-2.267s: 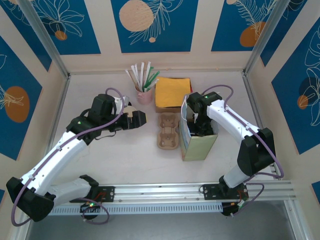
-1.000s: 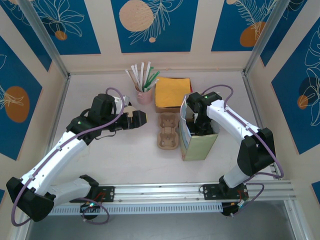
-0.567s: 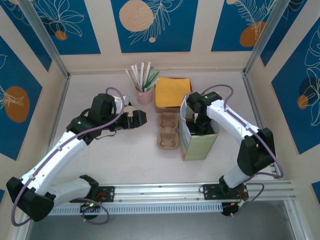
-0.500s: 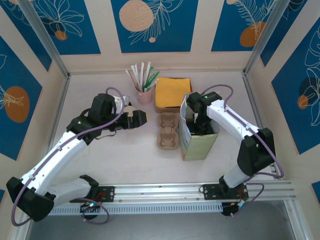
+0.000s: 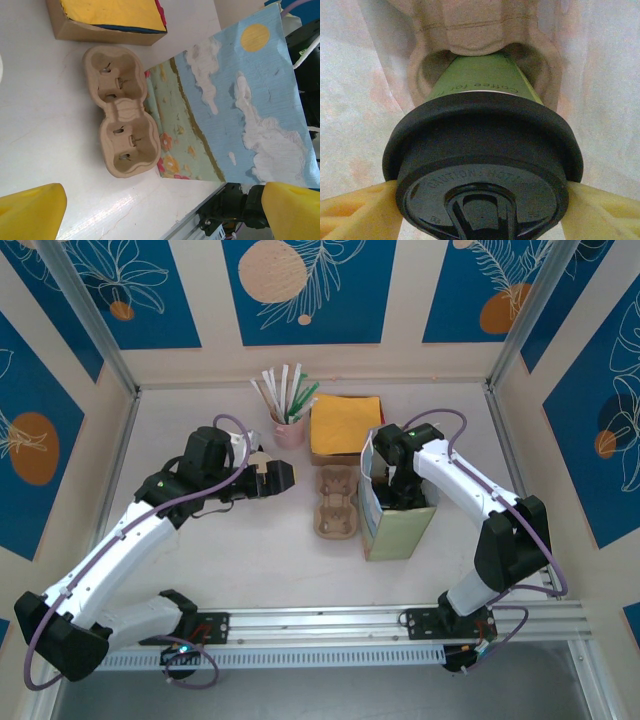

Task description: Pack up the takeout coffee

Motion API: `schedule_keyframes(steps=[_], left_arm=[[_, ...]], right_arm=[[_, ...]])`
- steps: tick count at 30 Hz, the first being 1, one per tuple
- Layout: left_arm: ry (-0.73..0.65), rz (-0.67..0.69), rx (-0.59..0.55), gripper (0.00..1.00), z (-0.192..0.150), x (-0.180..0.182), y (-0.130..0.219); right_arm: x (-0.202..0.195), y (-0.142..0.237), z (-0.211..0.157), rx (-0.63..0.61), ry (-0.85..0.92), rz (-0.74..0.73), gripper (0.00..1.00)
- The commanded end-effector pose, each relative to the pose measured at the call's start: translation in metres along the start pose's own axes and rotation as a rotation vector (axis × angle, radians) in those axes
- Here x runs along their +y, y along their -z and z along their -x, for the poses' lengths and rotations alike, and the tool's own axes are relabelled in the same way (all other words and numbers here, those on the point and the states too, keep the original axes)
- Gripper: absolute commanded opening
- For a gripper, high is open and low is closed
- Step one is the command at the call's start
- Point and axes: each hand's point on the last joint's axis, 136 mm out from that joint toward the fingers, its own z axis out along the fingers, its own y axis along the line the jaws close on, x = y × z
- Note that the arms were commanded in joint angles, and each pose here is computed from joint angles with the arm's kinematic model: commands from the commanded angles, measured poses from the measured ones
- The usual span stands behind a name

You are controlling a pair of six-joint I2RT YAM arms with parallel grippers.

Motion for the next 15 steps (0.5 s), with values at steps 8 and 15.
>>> schedule_keyframes(steps=[8,15], left_arm=[[-0.016,-0.037,-0.024,1.00,0.0091,-0.0114,0.0054],[-0.014,-0.036,-0.022,1.00,0.0085,-0.0109,0.0050]], right_arm=[[0.0013,0.0099,0.0029,-0.023,-0.019,-0.001,0.78],[0.0018,0.0092,0.0019,-0.019,-0.019,0.001,0.80]])
